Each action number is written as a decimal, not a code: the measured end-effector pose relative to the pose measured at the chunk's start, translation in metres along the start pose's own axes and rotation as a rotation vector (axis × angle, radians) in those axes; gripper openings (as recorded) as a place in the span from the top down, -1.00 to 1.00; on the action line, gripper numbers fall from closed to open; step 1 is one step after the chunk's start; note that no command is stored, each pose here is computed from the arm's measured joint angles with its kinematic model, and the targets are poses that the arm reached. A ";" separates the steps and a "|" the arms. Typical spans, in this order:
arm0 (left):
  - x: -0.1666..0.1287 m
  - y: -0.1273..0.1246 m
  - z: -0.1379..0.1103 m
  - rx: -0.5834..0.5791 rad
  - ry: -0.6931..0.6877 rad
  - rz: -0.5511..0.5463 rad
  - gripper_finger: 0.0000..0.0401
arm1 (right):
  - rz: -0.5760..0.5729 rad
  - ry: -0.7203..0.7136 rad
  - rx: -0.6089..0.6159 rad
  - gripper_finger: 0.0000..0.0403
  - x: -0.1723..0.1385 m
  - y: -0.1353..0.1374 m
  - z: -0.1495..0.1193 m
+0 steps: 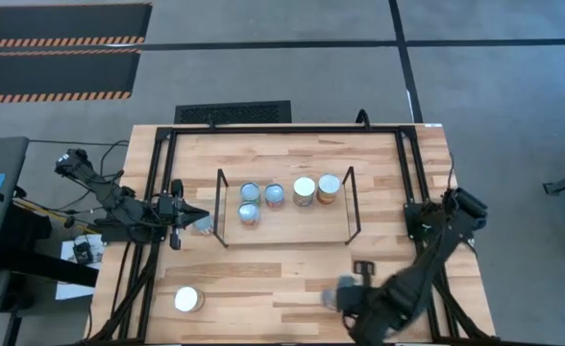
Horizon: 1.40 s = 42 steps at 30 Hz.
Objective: Pick and place cans onto a shelf
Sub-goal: Put the canned peaches on the shelf aligned with the other canned peaches
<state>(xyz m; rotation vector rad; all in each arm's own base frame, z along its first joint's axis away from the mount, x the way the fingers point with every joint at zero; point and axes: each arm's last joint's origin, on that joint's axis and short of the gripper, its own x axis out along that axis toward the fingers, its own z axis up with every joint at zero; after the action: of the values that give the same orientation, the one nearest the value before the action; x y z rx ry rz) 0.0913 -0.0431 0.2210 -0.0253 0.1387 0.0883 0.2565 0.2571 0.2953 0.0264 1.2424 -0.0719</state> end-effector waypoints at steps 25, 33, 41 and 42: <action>0.000 0.000 -0.001 0.008 0.013 0.003 1.00 | -0.226 0.141 -0.317 0.99 0.064 -0.151 0.113; 0.000 0.000 -0.002 0.007 0.018 0.003 1.00 | -0.231 0.152 -0.345 0.98 0.064 -0.160 0.114; 0.000 0.000 -0.003 0.003 0.024 0.004 1.00 | -0.236 0.161 -0.333 0.96 0.065 -0.168 0.116; 0.000 0.000 -0.003 0.003 0.025 0.004 1.00 | -0.237 0.163 -0.330 0.96 0.065 -0.169 0.116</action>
<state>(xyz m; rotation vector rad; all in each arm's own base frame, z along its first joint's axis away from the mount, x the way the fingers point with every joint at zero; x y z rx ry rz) 0.0910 -0.0428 0.2181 -0.0228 0.1643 0.0917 0.3756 0.0790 0.2749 -0.4085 1.4029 -0.0706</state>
